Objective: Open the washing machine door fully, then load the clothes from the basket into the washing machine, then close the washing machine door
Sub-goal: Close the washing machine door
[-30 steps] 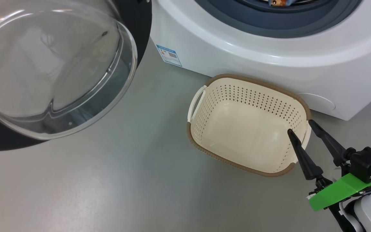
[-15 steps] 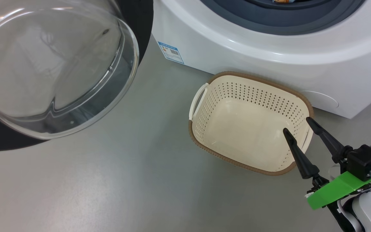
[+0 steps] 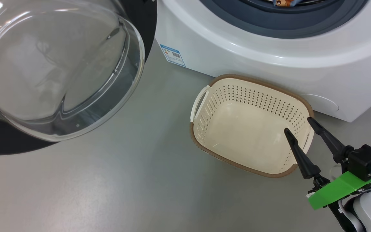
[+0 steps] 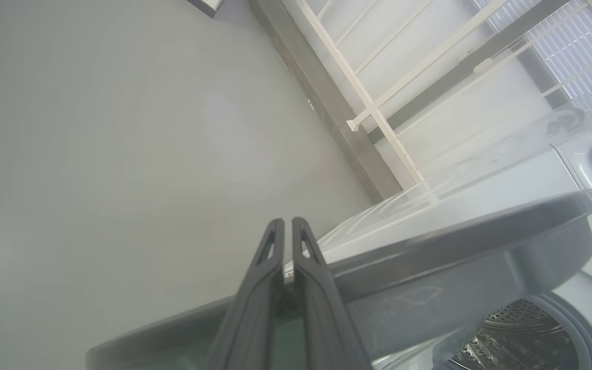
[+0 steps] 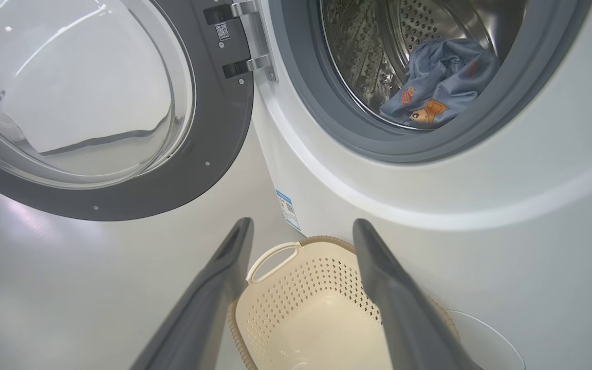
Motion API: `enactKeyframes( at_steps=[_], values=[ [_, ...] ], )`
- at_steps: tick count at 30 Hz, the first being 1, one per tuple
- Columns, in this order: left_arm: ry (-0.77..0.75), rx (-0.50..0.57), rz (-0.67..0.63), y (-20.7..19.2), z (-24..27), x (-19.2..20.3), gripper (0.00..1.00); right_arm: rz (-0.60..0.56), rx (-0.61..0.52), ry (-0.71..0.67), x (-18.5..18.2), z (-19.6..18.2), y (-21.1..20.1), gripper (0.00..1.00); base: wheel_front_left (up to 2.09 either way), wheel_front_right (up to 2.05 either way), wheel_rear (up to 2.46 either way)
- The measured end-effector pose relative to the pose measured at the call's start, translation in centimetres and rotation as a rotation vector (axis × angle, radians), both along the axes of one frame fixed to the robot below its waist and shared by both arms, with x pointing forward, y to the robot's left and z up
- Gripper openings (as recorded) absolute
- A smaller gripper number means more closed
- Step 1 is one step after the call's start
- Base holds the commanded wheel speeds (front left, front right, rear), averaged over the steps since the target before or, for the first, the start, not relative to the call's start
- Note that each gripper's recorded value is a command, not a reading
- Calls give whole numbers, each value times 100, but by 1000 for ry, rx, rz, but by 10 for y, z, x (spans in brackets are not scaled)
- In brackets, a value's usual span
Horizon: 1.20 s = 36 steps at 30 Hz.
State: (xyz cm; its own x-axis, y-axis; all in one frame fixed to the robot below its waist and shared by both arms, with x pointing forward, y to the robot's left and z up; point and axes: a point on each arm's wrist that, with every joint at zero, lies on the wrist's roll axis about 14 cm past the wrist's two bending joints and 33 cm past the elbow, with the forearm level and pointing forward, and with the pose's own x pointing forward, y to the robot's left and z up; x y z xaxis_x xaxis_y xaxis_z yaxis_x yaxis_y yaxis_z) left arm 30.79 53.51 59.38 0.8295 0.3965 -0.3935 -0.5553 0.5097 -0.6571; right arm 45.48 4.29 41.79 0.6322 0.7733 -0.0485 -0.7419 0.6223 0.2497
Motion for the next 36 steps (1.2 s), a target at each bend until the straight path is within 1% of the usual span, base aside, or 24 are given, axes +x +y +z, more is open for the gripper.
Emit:
enactKeyframes(
  at_steps=[13,25,28,33,36],
  values=[
    [43,-62,-132,-21,1,-6,0,0,5,-23,-2,12,2,100,0,0,0],
    [71,-95,-253,-45,-1,-11,0,-5,7,-47,-4,23,2,100,0,0,0],
    [74,-101,-298,-54,0,-9,0,-8,8,-55,-4,27,1,100,0,0,0],
    [65,-153,-420,-88,-10,4,0,-24,5,-62,-5,31,-4,100,0,0,0],
    [64,-157,-447,-94,-10,2,0,-29,4,-64,-8,34,-5,100,0,0,0]
  ],
)
